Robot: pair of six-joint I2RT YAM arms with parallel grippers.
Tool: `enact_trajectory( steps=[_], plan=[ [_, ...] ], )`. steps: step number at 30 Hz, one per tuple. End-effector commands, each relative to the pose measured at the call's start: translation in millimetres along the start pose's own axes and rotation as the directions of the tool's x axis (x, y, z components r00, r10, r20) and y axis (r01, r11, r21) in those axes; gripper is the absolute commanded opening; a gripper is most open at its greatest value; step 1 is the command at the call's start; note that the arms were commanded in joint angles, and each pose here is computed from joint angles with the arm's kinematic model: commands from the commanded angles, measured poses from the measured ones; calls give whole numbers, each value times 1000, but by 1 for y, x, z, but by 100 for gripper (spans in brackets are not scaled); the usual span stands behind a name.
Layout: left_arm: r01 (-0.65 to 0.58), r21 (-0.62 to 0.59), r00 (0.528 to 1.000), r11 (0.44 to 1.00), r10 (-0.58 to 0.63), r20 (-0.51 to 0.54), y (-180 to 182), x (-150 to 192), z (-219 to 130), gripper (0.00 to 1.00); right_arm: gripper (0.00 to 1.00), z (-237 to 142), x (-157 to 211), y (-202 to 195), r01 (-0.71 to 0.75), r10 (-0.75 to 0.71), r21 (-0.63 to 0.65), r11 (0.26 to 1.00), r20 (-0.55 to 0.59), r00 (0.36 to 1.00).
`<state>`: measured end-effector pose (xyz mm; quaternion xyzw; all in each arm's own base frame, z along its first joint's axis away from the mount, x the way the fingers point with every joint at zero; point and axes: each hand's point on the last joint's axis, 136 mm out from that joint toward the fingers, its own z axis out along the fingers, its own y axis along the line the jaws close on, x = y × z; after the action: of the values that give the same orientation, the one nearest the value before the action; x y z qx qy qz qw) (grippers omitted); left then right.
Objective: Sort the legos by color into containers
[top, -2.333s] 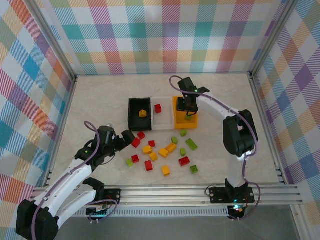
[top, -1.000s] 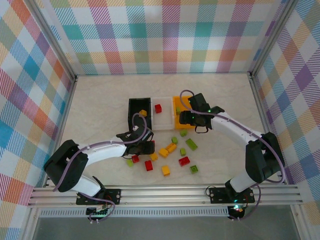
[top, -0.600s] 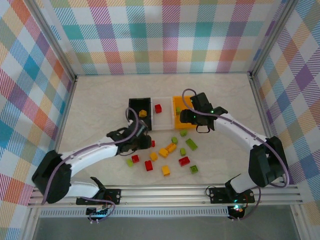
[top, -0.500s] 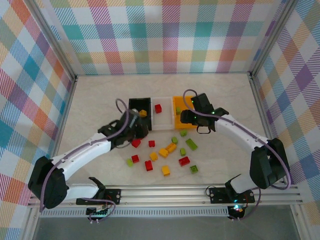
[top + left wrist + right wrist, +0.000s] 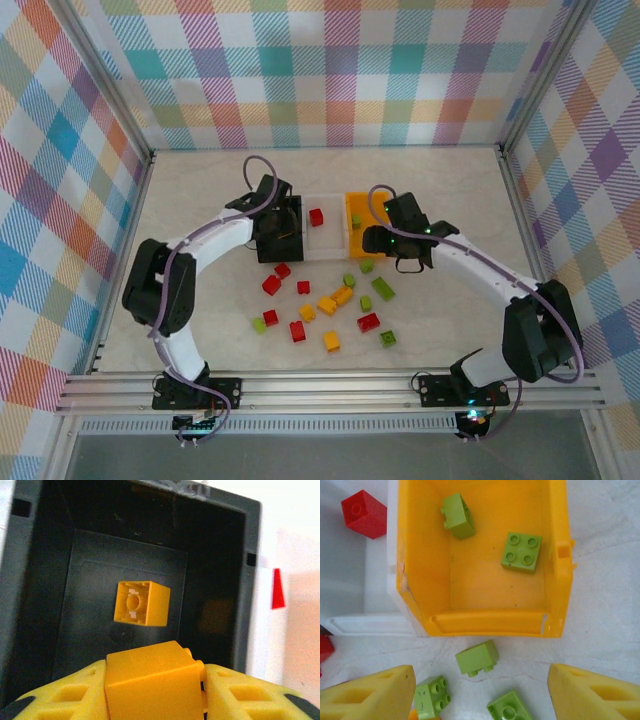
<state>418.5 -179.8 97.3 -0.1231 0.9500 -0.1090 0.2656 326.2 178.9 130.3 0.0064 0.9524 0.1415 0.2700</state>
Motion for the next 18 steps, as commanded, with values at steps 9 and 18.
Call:
enact_trajectory(
  steps=[9, 18],
  plan=[
    [18, 98, 996, 995, -27, 86, -24, -29, -46, 83, 75, -23, 20, 10, 11, -15, -111, 994, -27, 1000],
    [26, 310, 989, 950, -70, 130, -32, 5, -123, 100, 73, -26, 104, 9, 52, -78, -117, 992, -226, 971]
  ],
)
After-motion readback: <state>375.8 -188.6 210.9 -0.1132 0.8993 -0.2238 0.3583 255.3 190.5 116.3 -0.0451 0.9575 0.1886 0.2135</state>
